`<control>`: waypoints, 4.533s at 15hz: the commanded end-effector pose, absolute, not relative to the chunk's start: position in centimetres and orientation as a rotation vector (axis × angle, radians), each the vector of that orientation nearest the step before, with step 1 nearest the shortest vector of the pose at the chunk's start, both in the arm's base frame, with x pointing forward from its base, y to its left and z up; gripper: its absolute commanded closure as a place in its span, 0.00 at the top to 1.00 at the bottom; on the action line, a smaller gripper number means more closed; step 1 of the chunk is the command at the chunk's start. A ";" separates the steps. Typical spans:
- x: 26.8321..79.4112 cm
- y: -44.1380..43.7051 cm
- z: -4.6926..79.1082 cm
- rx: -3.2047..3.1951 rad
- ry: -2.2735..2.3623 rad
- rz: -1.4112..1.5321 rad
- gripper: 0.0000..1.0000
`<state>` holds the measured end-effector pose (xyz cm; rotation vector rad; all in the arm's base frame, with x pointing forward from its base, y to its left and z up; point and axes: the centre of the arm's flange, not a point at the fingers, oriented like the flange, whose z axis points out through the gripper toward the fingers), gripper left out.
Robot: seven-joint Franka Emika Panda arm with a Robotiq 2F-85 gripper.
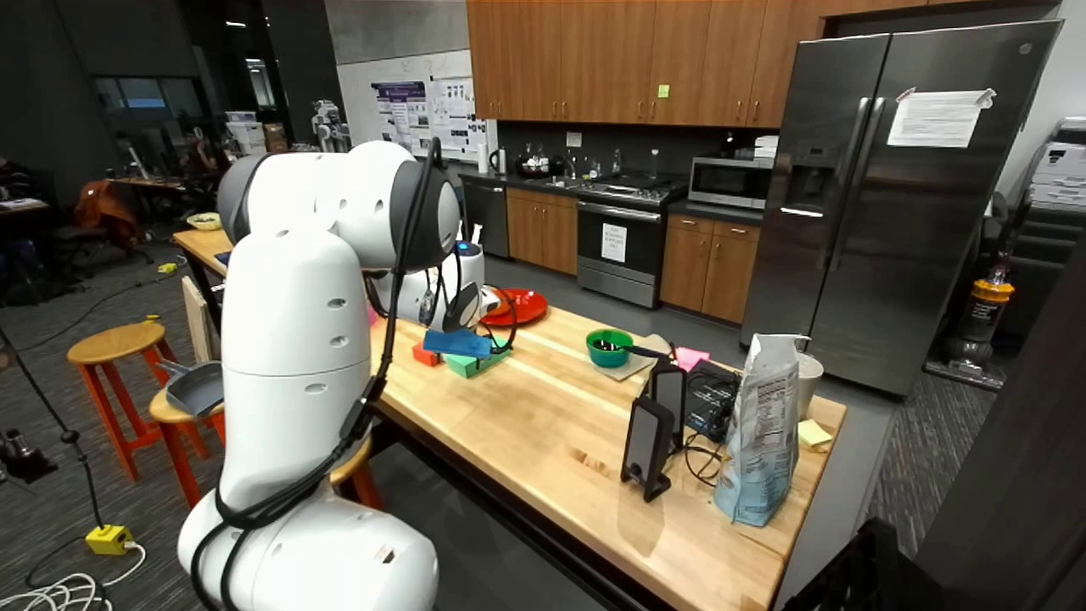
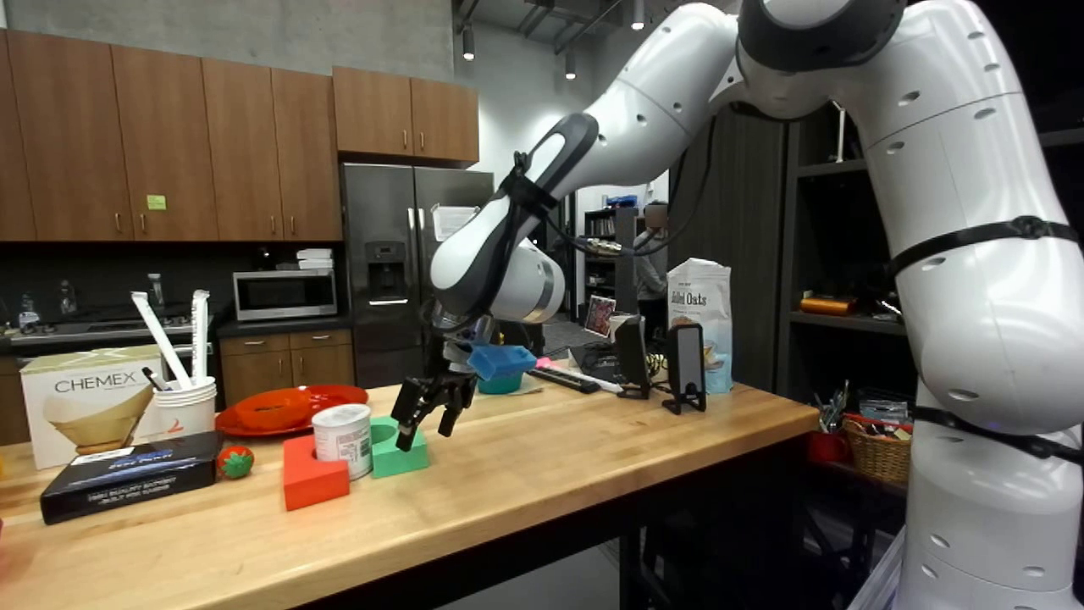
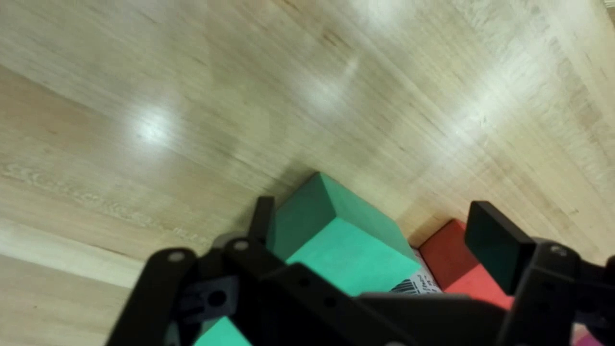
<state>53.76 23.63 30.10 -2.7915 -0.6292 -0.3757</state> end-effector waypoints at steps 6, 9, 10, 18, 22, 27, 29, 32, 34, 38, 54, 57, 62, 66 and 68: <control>52.9 24.9 31.6 -2.626 -0.602 -0.282 1.00; 52.8 25.1 31.7 -2.587 -0.599 -0.249 1.00; 52.9 25.0 31.6 -2.590 -0.606 -0.252 1.00; 53.4 21.9 33.3 -2.696 -0.707 -0.394 1.00; 53.9 20.7 33.2 -2.735 -0.741 -0.435 1.00; 53.6 21.3 31.2 -2.766 -0.815 -0.413 1.00; 53.6 21.6 30.6 -2.778 -0.838 -0.400 1.00; 53.6 22.3 29.9 -2.786 -0.836 -0.365 1.00; 53.6 23.1 29.5 -2.783 -0.840 -0.358 1.00; 53.4 24.9 29.9 -2.740 -0.857 -0.358 1.00; 54.7 25.9 32.4 -2.639 -0.842 -0.448 1.00; 55.8 24.6 32.2 -2.677 -0.838 -0.489 1.00; 56.0 23.3 30.1 -2.743 -0.911 -0.506 1.00; 56.4 23.0 28.6 -2.780 -0.963 -0.512 1.00; 56.5 23.2 28.0 -2.791 -0.972 -0.503 1.00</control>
